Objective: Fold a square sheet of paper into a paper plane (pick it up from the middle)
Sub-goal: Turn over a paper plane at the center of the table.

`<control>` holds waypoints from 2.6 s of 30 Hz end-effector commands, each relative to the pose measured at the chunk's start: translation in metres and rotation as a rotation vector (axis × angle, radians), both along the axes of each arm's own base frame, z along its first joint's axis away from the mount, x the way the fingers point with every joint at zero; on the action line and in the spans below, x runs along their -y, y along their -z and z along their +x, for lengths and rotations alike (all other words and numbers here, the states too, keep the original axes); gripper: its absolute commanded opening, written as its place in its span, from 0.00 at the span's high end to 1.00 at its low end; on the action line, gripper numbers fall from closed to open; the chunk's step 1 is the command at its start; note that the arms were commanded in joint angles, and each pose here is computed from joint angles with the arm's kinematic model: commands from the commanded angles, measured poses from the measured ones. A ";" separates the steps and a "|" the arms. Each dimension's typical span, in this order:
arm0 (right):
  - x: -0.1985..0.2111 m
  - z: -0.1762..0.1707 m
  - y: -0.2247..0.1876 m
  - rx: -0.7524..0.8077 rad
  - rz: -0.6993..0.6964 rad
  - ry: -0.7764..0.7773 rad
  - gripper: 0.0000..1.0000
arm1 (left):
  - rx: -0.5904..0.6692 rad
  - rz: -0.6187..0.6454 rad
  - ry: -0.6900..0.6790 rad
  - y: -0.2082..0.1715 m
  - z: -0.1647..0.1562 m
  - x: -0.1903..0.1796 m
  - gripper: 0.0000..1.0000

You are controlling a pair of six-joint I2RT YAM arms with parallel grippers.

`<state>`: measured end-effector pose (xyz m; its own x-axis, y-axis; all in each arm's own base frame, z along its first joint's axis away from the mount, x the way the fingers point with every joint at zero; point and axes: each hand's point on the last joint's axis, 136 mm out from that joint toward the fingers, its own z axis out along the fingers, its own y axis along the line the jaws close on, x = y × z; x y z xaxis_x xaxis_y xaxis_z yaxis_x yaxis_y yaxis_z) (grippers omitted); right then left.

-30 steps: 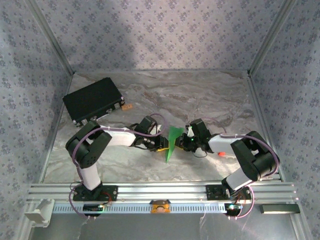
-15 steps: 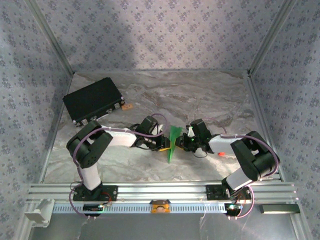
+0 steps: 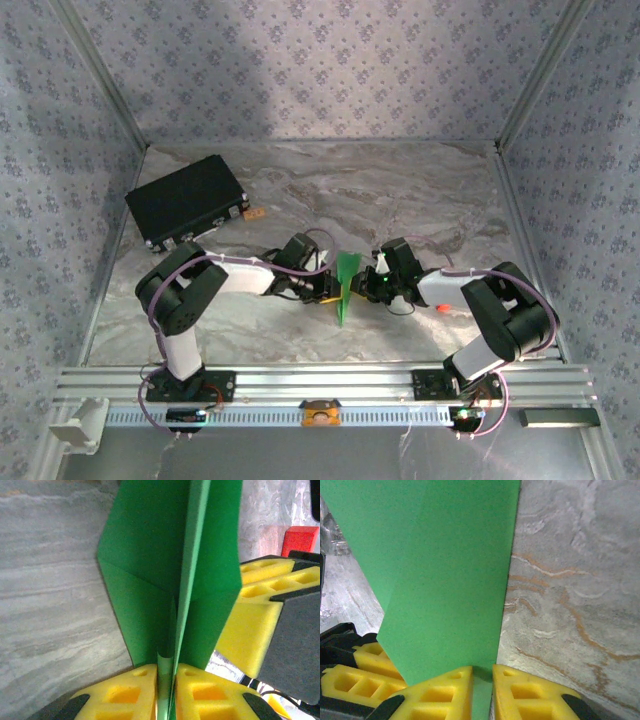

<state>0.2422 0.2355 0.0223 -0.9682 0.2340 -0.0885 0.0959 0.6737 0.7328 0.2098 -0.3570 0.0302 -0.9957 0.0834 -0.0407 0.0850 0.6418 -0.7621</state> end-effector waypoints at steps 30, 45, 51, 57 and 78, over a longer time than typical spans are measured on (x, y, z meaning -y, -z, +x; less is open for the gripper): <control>0.004 -0.004 -0.005 0.016 0.005 0.008 0.78 | 0.078 0.105 -0.011 -0.021 0.007 -0.005 0.93; 0.006 -0.004 -0.012 0.035 -0.010 0.006 0.76 | 0.126 0.502 0.037 -0.030 0.008 -0.045 0.97; 0.007 -0.004 -0.010 0.032 -0.017 0.009 0.77 | 0.123 0.666 0.048 -0.022 0.008 -0.059 0.99; 0.007 -0.003 -0.009 0.030 -0.018 0.011 0.76 | 0.111 0.731 0.054 -0.014 0.007 -0.064 0.99; 0.007 -0.004 -0.006 0.023 -0.022 0.007 0.76 | 0.138 0.755 0.052 -0.003 0.010 -0.059 0.89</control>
<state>0.2395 0.2299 0.0332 -0.9616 0.2492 -0.1153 0.0856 0.6710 0.7365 0.2174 -0.2925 0.0316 -0.9830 0.1713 -0.0663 0.1777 0.9781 -0.1081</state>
